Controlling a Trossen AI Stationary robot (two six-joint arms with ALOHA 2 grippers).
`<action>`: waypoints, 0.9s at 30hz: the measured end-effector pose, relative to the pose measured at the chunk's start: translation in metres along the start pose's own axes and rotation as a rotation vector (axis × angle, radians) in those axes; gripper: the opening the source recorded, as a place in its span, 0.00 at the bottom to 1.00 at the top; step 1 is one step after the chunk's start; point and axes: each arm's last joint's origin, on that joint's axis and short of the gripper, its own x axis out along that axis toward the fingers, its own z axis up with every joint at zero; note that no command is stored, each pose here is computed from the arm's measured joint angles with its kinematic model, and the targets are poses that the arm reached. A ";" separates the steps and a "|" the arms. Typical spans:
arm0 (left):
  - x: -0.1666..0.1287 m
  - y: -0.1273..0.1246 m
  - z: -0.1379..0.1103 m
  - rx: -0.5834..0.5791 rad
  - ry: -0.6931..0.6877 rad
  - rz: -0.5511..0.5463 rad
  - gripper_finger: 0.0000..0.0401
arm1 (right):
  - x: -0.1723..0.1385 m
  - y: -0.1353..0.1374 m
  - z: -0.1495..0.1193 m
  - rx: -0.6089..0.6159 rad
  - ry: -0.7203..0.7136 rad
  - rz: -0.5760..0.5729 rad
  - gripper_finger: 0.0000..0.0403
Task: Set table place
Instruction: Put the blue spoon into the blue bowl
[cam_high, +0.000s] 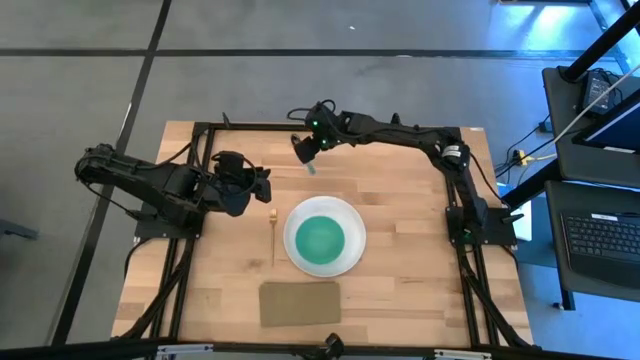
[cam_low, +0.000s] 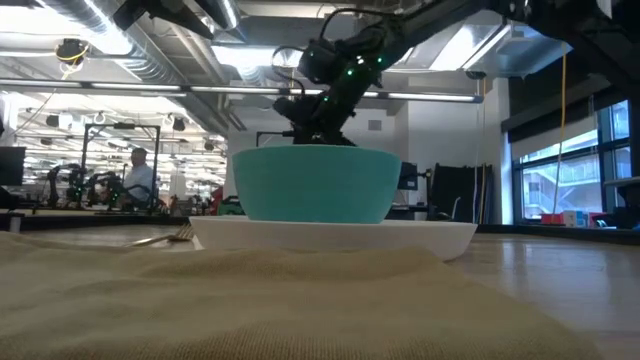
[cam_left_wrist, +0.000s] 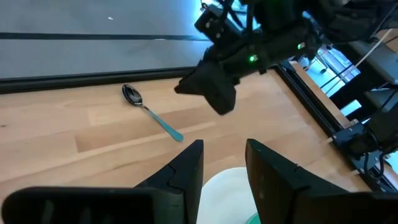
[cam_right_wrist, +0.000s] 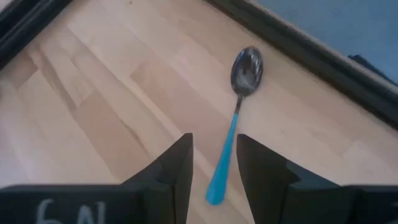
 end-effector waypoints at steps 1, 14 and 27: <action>0.000 0.000 0.000 -0.001 0.000 0.000 0.28 | 0.003 -0.001 -0.001 0.001 0.001 -0.004 0.31; 0.000 0.000 0.000 -0.006 0.002 -0.001 0.28 | 0.048 -0.001 -0.018 0.027 0.021 -0.008 0.31; 0.006 0.003 0.004 -0.017 0.014 0.025 0.28 | 0.068 -0.007 -0.031 0.060 0.069 -0.046 0.31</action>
